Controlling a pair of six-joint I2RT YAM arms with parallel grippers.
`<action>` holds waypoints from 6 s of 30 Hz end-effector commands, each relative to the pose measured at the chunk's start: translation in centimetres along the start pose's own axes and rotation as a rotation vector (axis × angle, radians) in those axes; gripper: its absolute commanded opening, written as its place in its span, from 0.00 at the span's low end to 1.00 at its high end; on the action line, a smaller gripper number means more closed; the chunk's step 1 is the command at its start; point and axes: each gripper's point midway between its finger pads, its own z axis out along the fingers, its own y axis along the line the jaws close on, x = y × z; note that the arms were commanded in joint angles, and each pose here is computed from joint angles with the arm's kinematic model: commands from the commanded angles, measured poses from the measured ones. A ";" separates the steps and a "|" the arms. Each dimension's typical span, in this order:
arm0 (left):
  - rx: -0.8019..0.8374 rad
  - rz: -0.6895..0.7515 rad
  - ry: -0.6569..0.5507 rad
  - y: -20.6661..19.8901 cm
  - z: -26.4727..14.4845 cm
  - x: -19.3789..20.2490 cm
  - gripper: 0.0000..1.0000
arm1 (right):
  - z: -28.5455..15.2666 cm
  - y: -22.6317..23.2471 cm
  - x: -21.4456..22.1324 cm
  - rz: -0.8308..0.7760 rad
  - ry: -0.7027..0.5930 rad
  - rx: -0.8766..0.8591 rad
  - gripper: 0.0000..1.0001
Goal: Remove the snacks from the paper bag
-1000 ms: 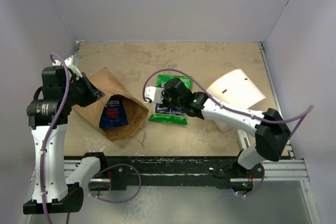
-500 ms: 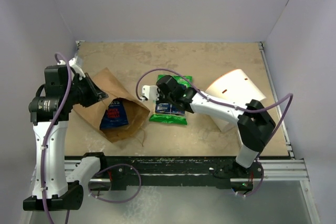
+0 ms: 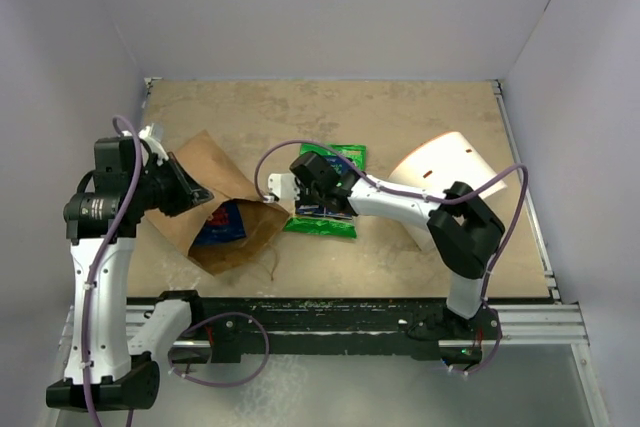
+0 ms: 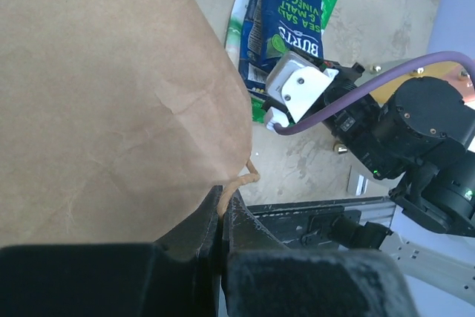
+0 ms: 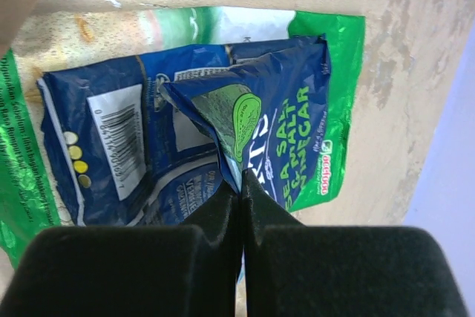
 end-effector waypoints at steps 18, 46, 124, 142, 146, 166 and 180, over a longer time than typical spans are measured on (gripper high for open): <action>-0.022 0.115 -0.164 -1.2 -1.8 -4.4 0.00 | 0.1 0.5 -0.6 0.077 0.023 -0.072 0.00; 0.024 0.119 -0.205 -2.0 -2.7 -4.3 0.00 | -7.0 0.1 -2.9 0.190 -0.302 -0.088 0.49; -0.058 0.173 -0.094 -1.1 -2.3 -4.3 0.00 | -0.9 9.9 -27.5 0.019 -0.820 0.070 0.70; -0.077 0.118 -0.152 -0.7 -4.0 -3.5 0.00 | -1.7 8.9 -28.0 0.084 -0.853 0.027 0.12; -0.064 0.108 -0.184 -1.0 -4.2 -3.8 0.00 | -4.5 7.4 -28.0 0.130 -0.878 0.028 0.00; -0.008 0.097 -0.222 -2.2 -3.7 -4.9 0.00 | -7.4 11.3 -24.6 0.157 -0.852 -0.196 0.00; 0.053 0.108 -0.185 -4.0 -4.0 -5.3 0.00 | -4.0 12.3 -24.4 0.145 -0.812 -0.154 0.40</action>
